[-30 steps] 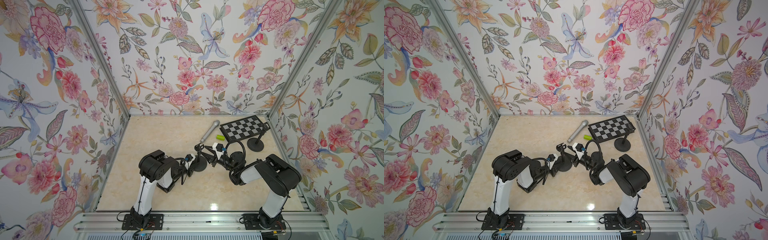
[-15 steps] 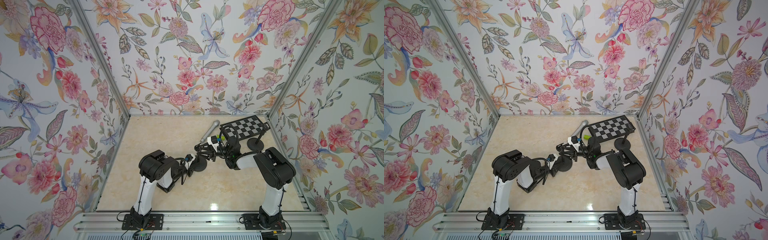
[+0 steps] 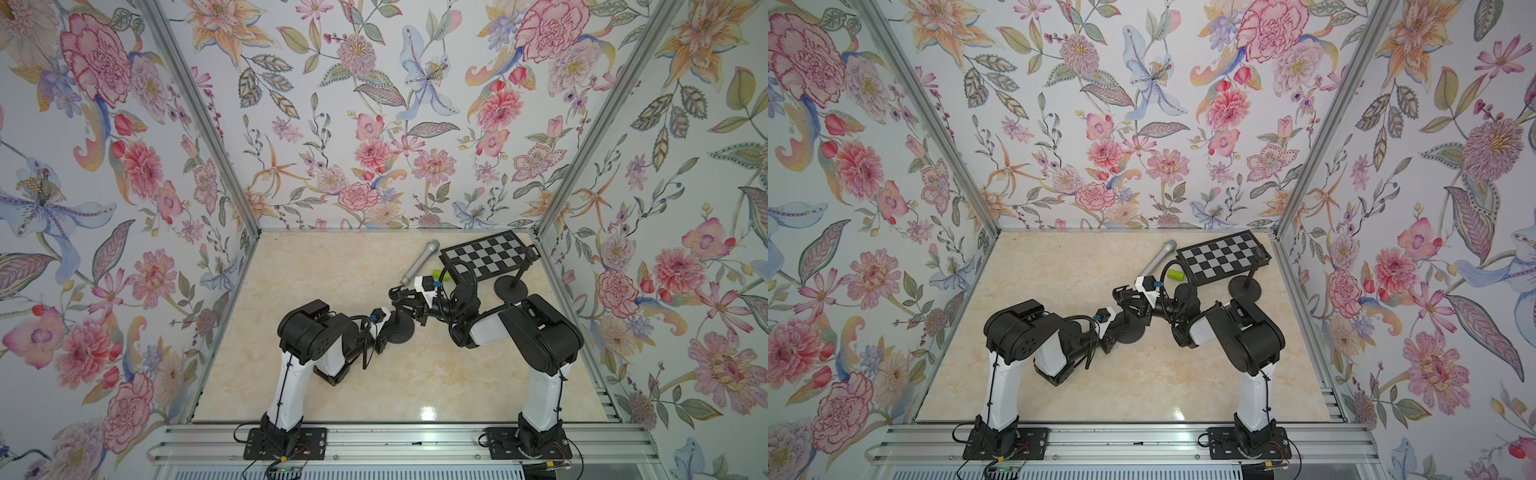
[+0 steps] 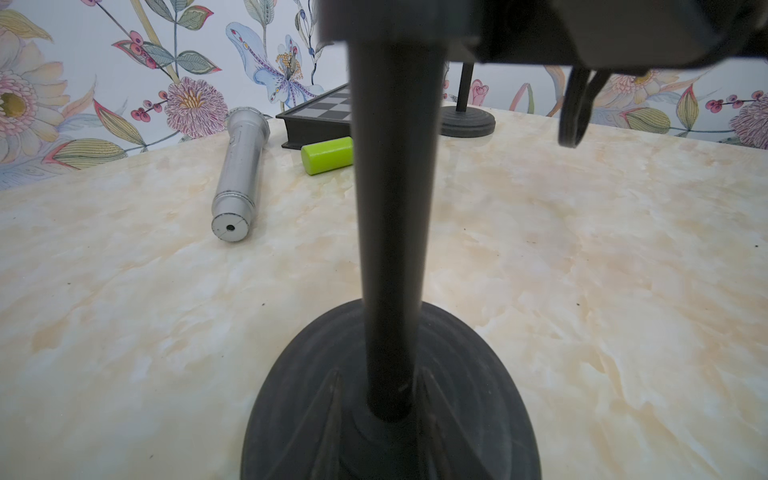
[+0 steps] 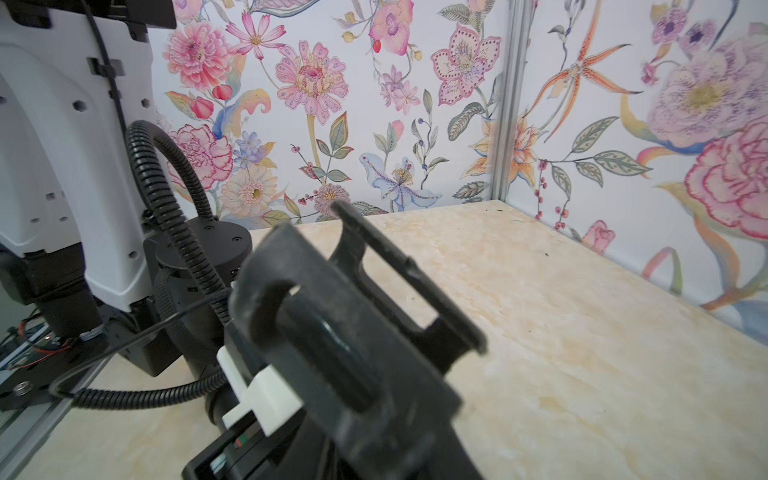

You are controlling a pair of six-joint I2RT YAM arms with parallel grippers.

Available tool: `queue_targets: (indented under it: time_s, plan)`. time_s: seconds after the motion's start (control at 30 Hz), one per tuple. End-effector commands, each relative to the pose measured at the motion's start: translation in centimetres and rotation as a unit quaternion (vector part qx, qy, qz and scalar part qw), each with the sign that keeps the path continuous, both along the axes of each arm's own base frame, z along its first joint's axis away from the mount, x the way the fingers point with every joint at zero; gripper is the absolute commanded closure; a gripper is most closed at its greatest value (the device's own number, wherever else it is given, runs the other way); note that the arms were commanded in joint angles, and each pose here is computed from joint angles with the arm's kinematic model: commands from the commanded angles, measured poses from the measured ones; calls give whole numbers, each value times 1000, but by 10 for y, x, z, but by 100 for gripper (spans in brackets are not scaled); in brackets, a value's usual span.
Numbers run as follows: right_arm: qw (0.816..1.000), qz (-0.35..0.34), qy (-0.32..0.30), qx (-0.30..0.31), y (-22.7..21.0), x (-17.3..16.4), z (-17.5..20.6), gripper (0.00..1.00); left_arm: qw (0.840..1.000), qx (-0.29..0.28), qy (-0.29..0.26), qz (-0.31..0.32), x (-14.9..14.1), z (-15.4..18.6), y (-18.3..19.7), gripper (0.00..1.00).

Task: Assemble a microphone stand
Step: Screw the microphone stand pole into the microphone stand base.

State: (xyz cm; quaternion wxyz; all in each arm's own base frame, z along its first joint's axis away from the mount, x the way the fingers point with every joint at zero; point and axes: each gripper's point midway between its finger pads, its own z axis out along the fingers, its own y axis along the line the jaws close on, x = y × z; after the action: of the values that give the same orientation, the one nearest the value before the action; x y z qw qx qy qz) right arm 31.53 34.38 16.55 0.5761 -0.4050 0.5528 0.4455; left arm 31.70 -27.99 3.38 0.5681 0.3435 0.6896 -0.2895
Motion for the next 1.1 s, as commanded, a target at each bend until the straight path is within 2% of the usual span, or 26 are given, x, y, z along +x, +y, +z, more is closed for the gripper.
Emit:
queue_targets:
  time_s: [0.0, 0.07, 0.1, 0.17, 0.23, 0.3, 0.33, 0.37, 0.4, 0.47, 0.53, 0.57, 0.63, 0.73, 0.77, 0.8, 0.87, 0.97, 1.03, 1.07]
  plan:
    - [966, -254, 55, 4, -26, 29, -26, 100, 998, -2, -26, 54, 2, -10, 27, 69]
    - [920, -385, 79, 11, -43, 32, -40, 100, 998, -2, -23, 51, 2, -13, 26, 69]
    - [906, -418, 71, 4, -43, 26, -43, 100, 998, -3, -25, 52, 3, -12, 25, 69]
    - [881, -470, 50, -12, -38, 14, -47, 100, 998, -5, -28, 55, 4, -9, 26, 69]
    - [873, -486, 34, -21, -29, 5, -46, 100, 998, -4, -25, 57, 3, -9, 28, 70]
    - [883, -467, 32, -24, -22, 0, -46, 100, 998, -4, -23, 54, 2, -11, 26, 70]
    - [894, -447, 32, -23, -17, -2, -45, 94, 998, -6, -23, 53, 3, -10, 25, 70]
    - [912, -409, 30, -25, -10, -6, -43, 73, 998, -7, -25, 53, 3, -9, 25, 70]
    - [929, -368, 26, -28, -4, -11, -41, 59, 998, -7, -28, 53, 3, -7, 25, 70]
    - [963, -265, 10, -36, 7, -24, -34, 45, 998, -6, -27, 57, 3, -6, 27, 69]
    - [983, -182, 19, -33, 9, -30, -30, 36, 998, -6, -22, 55, 1, -9, 27, 69]
    - [993, -113, 25, -28, 12, -38, -28, 36, 998, -7, -22, 53, 2, -10, 26, 69]
    - [999, -23, 29, -18, 10, -46, -21, 37, 998, -9, -25, 52, 3, -8, 25, 69]
    - [999, 33, 27, -4, 5, -44, -10, 36, 998, -8, -25, 54, 2, -7, 26, 69]
    - [998, 52, 35, 0, 10, -45, -8, 32, 998, -8, -23, 54, 2, -8, 26, 69]
    - [998, 49, 47, 2, 3, -32, -8, 32, 998, -9, -21, 52, 2, -9, 25, 69]
    - [995, 78, 54, 8, 4, -27, -7, 37, 999, -11, -21, 48, 3, -10, 23, 69]
    - [995, 80, 56, 20, 5, -18, -2, 42, 998, -10, -25, 51, 3, -8, 24, 69]
    - [995, 78, 54, 21, 6, -14, -1, 47, 999, -8, -19, 50, 2, -11, 24, 69]
    - [996, 77, 52, 18, 7, -11, -2, 53, 999, -8, -19, 48, 2, -12, 24, 69]
